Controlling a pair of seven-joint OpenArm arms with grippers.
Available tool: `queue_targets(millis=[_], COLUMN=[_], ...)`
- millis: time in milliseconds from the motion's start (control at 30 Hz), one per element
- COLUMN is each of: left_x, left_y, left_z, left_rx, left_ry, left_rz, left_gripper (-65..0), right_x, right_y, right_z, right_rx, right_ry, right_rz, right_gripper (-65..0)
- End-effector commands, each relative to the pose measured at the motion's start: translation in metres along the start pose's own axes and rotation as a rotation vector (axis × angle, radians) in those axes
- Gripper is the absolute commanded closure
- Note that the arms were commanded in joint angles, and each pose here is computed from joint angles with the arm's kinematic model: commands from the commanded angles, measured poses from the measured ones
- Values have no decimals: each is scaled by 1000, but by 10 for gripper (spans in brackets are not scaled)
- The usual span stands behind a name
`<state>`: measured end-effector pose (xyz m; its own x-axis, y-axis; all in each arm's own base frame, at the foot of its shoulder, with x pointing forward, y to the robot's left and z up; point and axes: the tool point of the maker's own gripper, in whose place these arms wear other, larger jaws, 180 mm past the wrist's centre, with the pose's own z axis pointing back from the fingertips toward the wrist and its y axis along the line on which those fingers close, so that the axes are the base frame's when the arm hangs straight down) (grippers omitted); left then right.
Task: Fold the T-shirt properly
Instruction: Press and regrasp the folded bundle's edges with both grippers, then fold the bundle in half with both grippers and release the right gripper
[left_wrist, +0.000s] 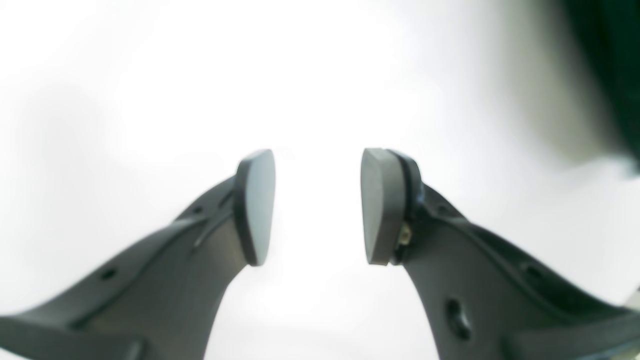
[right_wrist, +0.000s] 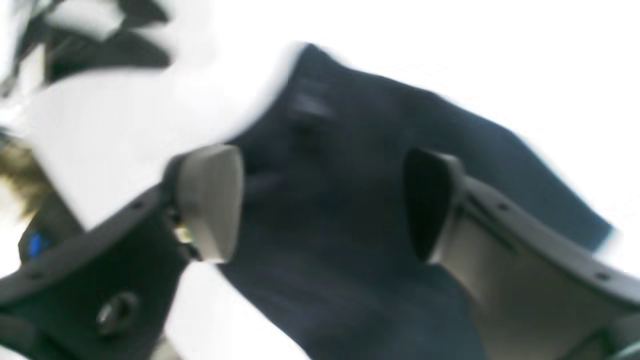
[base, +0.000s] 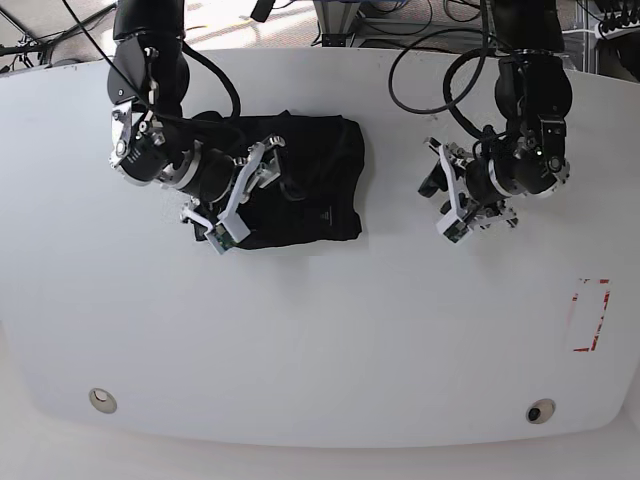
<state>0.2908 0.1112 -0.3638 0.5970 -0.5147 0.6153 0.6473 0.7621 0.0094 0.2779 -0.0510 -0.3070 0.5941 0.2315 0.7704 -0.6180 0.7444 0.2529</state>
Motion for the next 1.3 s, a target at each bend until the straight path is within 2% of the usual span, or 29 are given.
queue_targets(millis=[0,133,200,400,600,700,900,967,1100,1267], left_x=[34,68,77,106,97,83,58,49,42,29], left_y=[-24,-71,-94,-142,-160,-158,-150,-148,-131,-104], left_z=[-3,-8,-11,-14,-30,-42,-56,-61,-72,-96], left_rx=[-50,-143,-192,-296,-307,-303,-312,-323,-315,-313], left_ry=[-84,-148,-163,-241,-178,-120,-39,-24,-34,34], left_rz=[-63,-170,-212,-274,-323,-317,-294,-284,-282,-284], left_gripper=[-254,-253,-253,-251,-251,-251,-251,-251,-251,-251], right_x=[17,4,-3,-7,1,-5,-31,-39,-62,-82], right_y=[-20,-49,-62,-98,-127,-134,-135,-137,-135,-119], right_z=[14,27,31,36,36,20,-4,-12,-15,-11], right_rx=[-52,-98,-121,-168,-195,-176,-190,-198,-208,-194], right_ry=[-66,-30,-11,17,-17,-11,59,62,90,117], right_rz=[13,36,38,9,-16,-47,8,-9,-22,-27], right_gripper=[-369,-171,-116,-109,-109,-106,-101,-100,-52,-46])
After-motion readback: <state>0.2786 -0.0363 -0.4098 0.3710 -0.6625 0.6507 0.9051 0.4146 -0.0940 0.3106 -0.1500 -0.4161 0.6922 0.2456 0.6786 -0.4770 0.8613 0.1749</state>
